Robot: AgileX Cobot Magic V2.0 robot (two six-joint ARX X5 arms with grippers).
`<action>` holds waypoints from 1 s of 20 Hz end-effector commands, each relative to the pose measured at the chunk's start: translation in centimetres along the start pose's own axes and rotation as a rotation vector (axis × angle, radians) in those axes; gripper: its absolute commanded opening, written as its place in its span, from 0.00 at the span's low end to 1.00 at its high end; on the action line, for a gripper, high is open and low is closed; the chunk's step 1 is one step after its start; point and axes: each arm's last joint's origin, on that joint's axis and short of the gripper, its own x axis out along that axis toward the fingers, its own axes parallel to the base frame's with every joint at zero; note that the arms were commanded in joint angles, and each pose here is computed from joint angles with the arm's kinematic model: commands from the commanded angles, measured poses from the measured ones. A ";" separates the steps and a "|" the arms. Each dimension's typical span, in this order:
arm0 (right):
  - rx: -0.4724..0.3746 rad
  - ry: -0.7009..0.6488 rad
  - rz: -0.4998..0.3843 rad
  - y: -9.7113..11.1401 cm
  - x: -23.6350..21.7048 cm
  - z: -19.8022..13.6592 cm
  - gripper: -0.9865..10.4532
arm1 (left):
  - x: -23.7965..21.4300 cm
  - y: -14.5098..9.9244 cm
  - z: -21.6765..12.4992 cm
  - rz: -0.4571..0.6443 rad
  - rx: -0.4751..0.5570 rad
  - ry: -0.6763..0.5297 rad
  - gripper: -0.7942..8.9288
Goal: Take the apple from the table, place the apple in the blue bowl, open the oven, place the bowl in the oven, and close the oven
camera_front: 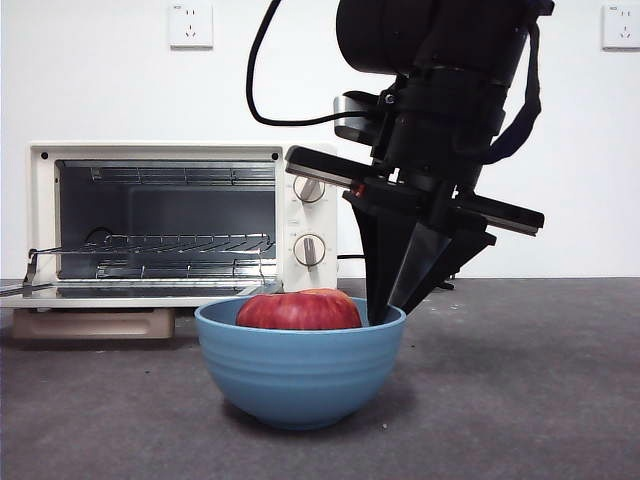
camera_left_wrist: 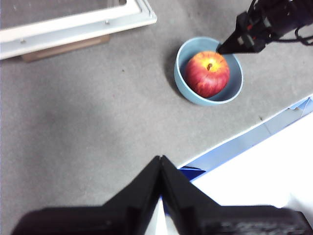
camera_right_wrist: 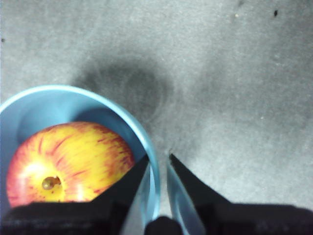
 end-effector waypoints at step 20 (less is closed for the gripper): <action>0.018 -0.208 0.067 2.8 -5.7 5.1 0.08 | 0.0 0.0 0.2 -0.004 -0.007 -0.023 0.08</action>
